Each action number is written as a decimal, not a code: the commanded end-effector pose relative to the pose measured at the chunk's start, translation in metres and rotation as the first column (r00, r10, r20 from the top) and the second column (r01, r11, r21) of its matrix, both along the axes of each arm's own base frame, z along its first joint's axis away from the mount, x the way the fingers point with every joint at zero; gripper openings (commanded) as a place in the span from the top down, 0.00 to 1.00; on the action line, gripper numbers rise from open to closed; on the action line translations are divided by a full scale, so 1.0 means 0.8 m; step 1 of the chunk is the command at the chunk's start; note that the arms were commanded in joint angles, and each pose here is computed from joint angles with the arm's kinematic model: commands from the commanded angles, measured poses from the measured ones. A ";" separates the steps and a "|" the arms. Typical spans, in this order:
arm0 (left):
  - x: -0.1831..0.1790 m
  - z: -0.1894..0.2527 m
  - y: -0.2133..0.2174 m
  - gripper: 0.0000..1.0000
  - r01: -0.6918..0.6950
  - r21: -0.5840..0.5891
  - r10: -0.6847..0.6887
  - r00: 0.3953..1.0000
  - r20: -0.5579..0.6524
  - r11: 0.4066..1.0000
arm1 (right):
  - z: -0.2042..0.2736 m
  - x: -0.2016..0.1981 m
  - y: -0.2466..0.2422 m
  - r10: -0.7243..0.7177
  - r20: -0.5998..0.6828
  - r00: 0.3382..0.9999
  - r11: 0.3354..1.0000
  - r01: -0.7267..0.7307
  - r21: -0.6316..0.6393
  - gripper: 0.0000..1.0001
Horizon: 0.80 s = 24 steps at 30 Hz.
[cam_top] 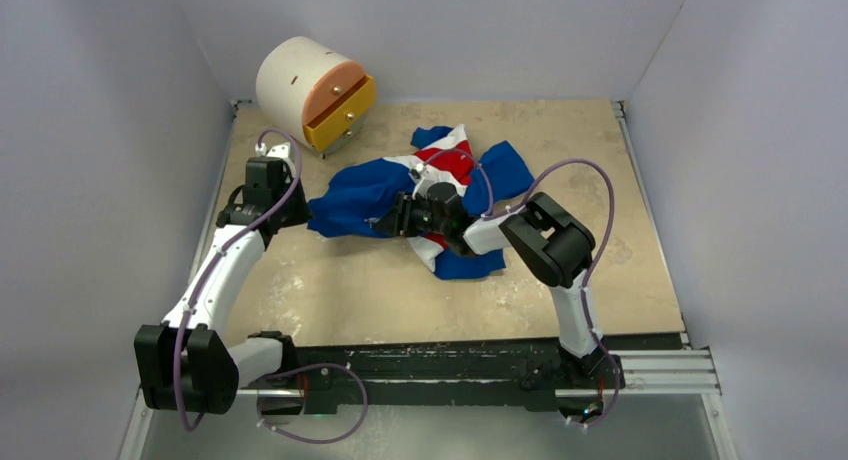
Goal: Zip up the jacket
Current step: Pick up the jacket from the center of the board.
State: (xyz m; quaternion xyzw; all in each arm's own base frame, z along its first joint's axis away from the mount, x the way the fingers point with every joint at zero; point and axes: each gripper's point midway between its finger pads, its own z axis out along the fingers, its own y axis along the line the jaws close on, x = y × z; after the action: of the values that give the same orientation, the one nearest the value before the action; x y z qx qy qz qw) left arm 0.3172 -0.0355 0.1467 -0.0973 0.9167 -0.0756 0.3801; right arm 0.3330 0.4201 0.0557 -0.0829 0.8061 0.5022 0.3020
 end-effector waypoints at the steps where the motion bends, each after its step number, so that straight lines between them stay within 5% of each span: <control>1: 0.000 0.006 0.008 1.00 -0.011 0.022 0.010 1.000 0.019 1.000 | 0.027 0.011 0.014 0.007 0.006 1.000 0.998 -0.007 0.059 0.55; 6: 0.000 0.004 0.008 1.00 -0.010 0.022 0.010 1.000 0.016 1.000 | 0.024 0.011 0.020 0.026 0.013 1.000 0.997 -0.027 0.072 0.48; 24: 0.000 0.000 0.007 1.00 -0.004 0.019 0.004 1.000 0.001 1.000 | -0.013 0.020 0.025 0.098 0.114 0.989 0.993 -0.091 -0.071 0.51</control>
State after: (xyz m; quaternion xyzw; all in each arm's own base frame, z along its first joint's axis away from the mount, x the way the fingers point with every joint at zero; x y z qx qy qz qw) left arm 0.3152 -0.0356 0.1451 -0.0971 0.9187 -0.0754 0.3753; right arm 0.3450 0.4370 0.0488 -0.1181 0.8010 0.5022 0.3037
